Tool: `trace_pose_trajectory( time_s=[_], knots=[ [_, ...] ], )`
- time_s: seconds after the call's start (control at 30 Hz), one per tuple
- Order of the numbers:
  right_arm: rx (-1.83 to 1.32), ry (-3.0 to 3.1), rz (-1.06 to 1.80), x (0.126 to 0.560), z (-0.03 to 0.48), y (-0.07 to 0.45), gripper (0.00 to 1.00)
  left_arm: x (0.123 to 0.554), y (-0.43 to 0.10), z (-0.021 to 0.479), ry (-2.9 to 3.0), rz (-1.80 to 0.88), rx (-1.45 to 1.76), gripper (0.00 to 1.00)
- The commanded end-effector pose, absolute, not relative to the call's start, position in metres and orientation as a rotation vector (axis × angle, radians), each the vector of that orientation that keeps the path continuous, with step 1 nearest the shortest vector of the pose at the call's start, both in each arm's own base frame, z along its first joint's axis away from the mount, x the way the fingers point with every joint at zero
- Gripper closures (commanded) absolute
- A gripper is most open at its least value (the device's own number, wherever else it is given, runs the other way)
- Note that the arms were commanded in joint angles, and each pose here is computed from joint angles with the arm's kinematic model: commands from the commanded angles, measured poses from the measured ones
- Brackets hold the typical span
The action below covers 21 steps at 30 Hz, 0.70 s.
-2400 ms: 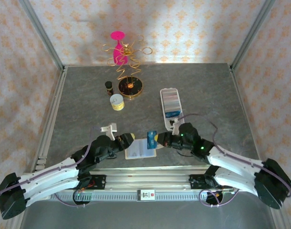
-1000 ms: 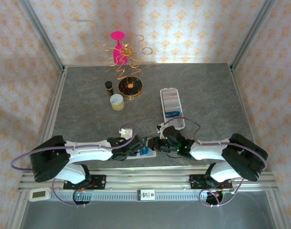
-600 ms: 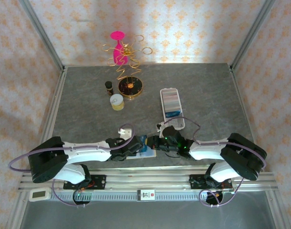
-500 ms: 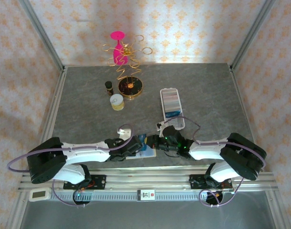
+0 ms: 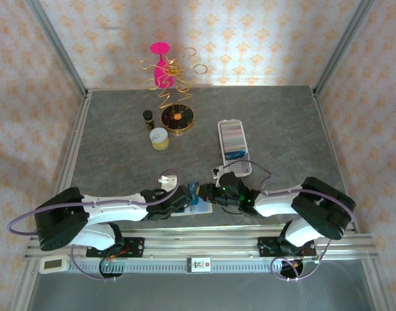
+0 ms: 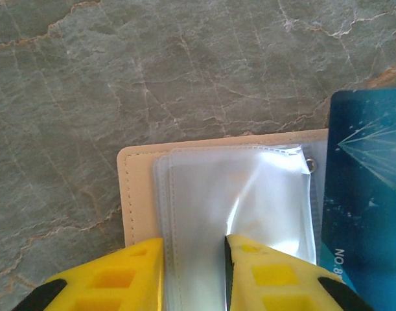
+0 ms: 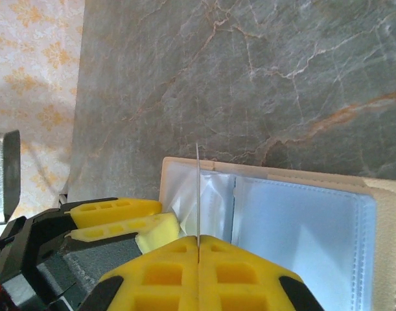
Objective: Put the credit cards into the card holder
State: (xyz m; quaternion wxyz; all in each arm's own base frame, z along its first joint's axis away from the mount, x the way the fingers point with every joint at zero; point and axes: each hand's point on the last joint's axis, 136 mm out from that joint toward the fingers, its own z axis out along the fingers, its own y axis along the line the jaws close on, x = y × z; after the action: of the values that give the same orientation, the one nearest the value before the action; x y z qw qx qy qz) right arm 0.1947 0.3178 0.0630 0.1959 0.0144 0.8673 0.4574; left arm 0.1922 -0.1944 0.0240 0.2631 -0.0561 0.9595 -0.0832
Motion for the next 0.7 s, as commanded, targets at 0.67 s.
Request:
trace_pose_trajectory(
  time_s=[0.67],
  knots=[
    [0.135, 2.555, 1.244, 0.173, 0.038, 0.319, 1.0, 0.173, -0.182, 0.009, 2.605, -0.348, -0.229, 0.64]
  ],
)
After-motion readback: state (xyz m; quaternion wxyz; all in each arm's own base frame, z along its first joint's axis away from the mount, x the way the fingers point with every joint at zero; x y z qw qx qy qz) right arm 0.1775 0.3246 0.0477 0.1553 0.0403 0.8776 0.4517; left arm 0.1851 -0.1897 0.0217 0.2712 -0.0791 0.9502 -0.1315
